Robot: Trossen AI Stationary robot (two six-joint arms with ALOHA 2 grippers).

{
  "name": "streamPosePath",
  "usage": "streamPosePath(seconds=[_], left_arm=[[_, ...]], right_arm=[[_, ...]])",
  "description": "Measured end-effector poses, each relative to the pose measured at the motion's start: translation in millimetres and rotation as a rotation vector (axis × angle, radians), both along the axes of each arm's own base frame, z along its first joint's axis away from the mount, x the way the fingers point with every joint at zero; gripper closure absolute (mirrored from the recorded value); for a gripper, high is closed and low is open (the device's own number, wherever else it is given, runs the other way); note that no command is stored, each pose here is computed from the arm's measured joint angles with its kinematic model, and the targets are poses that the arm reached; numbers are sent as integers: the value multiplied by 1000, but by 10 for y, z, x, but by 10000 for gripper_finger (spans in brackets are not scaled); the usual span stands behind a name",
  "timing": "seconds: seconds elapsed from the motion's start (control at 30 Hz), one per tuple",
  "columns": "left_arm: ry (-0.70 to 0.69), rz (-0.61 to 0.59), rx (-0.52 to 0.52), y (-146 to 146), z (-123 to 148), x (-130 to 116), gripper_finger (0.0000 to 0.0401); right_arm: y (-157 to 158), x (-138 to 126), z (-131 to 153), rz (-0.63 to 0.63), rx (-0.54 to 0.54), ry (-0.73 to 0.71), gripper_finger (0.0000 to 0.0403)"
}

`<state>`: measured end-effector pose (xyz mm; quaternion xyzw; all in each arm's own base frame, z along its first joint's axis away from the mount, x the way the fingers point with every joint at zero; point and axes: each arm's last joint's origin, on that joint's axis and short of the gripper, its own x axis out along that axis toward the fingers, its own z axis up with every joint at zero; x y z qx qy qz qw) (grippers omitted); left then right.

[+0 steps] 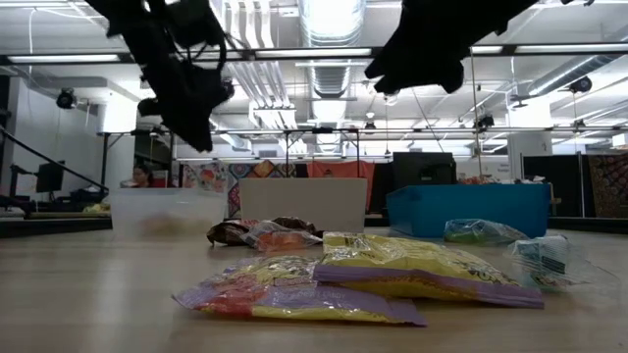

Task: Sort candy
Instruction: Put the blue candy into the blue bin

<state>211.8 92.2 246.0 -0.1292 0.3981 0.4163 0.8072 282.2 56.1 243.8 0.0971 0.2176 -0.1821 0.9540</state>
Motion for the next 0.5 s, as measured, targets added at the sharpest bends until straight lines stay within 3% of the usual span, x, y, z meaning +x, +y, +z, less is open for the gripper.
streamPosePath(seconds=[0.2, 0.37, 0.5], left_arm=[[-96, -202, 8, -505, 145, 67, 299], [-181, -411, 19, -956, 204, 167, 299], [-229, -553, 34, -1250, 218, 224, 299]], right_arm=[[45, -50, -89, 20, 255, 66, 232], [70, -133, -194, 7, 486, 202, 232], [41, -256, -302, -87, 563, 361, 232]])
